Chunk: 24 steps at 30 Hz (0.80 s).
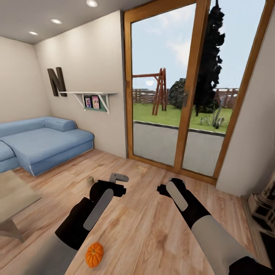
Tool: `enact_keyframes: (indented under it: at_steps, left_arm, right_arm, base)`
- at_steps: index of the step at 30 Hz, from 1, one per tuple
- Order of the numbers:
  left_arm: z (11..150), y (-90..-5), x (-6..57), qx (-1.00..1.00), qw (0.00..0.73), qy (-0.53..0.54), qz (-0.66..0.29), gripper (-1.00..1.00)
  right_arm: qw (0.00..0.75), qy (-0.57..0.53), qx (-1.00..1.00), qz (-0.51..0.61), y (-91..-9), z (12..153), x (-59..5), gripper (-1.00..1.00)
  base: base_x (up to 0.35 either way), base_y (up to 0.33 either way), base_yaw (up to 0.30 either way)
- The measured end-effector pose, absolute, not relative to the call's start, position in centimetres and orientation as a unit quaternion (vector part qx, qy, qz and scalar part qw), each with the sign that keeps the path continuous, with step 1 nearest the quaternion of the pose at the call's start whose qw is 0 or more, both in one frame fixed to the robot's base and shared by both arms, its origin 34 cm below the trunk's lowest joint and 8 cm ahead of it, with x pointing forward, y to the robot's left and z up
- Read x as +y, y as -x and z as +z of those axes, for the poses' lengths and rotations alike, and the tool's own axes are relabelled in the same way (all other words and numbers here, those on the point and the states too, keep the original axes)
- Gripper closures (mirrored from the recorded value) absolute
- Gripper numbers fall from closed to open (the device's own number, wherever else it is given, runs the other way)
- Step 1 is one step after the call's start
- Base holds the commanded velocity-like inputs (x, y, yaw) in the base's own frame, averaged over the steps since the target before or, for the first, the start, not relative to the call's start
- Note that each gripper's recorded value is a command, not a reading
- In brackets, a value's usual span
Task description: Place each of the two pumpkins and all three candles from the living room inside a cabinet in the living room (use any cabinet), then make sure every cabinet is closed, and position the cauldron so it is next to a table in the living room.
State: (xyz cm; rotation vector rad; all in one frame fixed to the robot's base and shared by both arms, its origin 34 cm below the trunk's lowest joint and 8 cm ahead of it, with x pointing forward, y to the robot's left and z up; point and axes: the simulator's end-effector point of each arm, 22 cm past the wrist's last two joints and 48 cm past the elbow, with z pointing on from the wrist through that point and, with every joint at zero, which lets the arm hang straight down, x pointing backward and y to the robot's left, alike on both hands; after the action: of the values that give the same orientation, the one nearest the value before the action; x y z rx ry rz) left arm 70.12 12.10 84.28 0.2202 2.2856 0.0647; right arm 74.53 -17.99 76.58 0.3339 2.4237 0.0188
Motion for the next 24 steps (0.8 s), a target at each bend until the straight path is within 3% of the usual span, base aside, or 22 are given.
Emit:
enact_keyframes:
  at_steps: [12, 24]
  left_arm:
    - [84.33, -70.11, 12.11, 0.908, 0.41, -0.087, 0.026, -1.0]
    - [84.36, -70.07, 12.1, 0.907, 0.41, -0.088, 0.027, -1.0]
  right_arm:
    - [0.341, -0.128, 0.931, 0.008, -74.51, 76.63, -17.93, -1.0]
    - [0.342, -0.128, 0.931, 0.008, -74.52, 76.81, -17.97, -1.0]
  base:
    - [0.254, -0.077, -0.103]
    - [0.256, -0.017, -0.247]
